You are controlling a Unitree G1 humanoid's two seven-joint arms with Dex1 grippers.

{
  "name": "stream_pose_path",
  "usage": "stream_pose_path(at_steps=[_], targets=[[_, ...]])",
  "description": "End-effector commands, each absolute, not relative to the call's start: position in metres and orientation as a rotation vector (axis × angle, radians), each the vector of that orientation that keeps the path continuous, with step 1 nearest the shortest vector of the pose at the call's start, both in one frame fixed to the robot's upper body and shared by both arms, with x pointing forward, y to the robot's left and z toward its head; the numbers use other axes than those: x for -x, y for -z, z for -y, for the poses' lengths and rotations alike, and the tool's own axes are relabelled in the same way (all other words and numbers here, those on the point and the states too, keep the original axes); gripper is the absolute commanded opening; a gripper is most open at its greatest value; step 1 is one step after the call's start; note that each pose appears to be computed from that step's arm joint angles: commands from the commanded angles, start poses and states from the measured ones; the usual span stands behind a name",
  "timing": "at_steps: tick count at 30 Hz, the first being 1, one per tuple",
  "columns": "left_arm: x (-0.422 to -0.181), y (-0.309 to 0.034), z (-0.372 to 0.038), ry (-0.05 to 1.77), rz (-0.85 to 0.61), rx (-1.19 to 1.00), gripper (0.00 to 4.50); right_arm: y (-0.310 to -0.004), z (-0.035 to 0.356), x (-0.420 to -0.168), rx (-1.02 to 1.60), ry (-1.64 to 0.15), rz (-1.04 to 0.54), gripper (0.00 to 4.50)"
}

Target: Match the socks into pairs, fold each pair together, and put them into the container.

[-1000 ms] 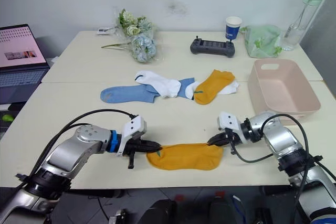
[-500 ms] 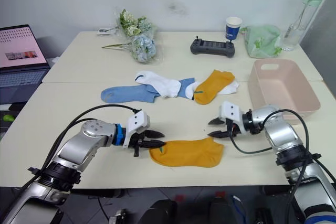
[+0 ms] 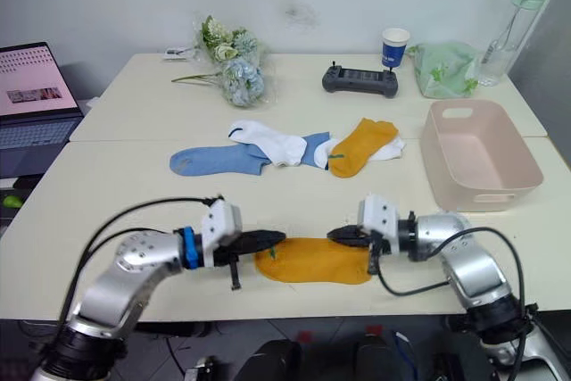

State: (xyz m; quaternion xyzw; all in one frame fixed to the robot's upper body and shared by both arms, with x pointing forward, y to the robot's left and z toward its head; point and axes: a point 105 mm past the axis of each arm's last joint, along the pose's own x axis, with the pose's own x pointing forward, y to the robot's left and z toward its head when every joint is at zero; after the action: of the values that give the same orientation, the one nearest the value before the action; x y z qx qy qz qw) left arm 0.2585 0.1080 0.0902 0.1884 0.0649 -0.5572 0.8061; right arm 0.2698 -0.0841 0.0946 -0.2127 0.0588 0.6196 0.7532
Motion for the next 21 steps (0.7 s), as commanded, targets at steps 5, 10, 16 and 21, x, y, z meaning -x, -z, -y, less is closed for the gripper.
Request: stream_pose_path(at_steps=[5,10,16,21], targets=[[-0.245,-0.048,-0.134,1.134,-0.242,-0.491,0.03,-0.06,0.117,-0.266,0.579,-1.29,-0.225,0.0],[-0.241,-0.049,-0.146,1.113,-0.245,-0.492,0.03,-0.061,0.139,-0.265,0.6,-1.258,-0.253,0.0],[-0.232,-0.06,-0.156,1.117,-0.243,-0.456,0.03,-0.086,0.147,-0.265,0.54,-1.243,-0.209,0.0],[-0.237,-0.085,-0.154,1.076,-0.214,-0.311,0.03,-0.121,0.148,-0.278,0.438,-1.172,-0.131,0.0]])
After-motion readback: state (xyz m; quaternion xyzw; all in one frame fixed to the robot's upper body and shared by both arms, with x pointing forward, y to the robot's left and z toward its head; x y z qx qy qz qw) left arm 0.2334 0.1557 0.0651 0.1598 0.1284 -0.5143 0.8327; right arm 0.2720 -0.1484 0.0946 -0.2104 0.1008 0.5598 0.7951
